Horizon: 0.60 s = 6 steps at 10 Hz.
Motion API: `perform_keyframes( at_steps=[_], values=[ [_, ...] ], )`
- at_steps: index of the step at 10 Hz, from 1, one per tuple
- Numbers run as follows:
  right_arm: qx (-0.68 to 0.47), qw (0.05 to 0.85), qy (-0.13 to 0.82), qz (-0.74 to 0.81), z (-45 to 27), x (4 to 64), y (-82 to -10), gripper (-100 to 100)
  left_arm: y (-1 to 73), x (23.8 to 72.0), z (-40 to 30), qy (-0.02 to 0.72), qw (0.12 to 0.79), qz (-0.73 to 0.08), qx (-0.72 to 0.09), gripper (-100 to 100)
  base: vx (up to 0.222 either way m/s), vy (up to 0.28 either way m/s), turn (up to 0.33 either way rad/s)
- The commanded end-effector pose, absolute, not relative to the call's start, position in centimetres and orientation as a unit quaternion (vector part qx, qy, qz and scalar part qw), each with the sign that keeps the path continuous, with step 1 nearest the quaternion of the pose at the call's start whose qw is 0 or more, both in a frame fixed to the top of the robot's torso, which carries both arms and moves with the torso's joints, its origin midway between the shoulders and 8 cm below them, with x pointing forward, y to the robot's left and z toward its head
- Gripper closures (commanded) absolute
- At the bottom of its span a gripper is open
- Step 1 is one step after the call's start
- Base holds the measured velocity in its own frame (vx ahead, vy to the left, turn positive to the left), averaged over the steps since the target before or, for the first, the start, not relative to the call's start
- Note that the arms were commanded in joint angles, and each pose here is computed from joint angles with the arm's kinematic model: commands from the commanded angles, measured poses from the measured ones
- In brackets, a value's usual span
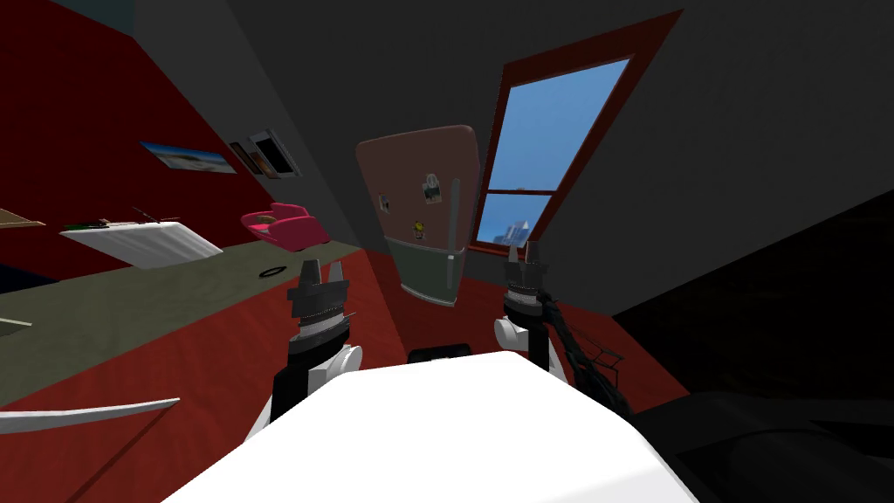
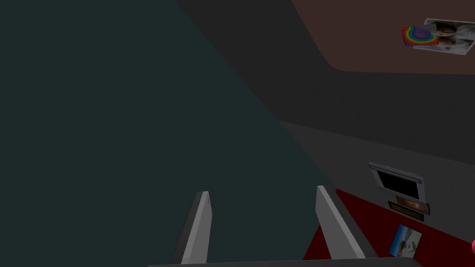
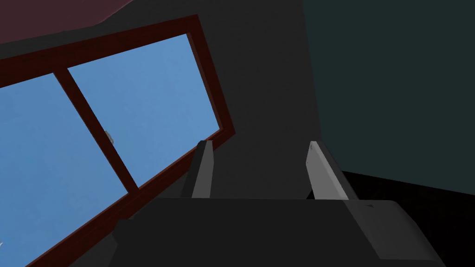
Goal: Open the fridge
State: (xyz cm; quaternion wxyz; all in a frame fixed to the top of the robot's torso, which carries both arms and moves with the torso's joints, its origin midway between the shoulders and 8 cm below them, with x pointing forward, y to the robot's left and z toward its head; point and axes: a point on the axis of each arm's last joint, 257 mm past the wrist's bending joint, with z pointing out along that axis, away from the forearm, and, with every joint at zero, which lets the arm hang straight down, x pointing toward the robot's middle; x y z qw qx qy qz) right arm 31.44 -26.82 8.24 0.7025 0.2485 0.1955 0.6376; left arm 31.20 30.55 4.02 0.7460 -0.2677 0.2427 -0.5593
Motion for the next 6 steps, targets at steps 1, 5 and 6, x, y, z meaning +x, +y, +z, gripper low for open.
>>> perform_keyframes(
  at_steps=[1,5,6],
  values=[
    [0.248,0.703,0.195,0.638,8.2,31.4,-26.8,0,30.6,31.2,4.0,0.243,0.746,-0.559,-0.268,0,0.000,0.000,0.000],
    [0.249,0.702,0.196,0.638,8.2,31.4,-26.8,0,29.6,32.1,3.1,0.268,0.740,-0.563,-0.252,-100,0.030,-0.020,-0.034],
    [0.249,0.702,0.196,0.638,8.2,31.5,-26.8,0,29.2,32.6,2.3,0.279,0.737,-0.564,-0.247,-100,0.111,-0.097,-0.110]
  ],
)
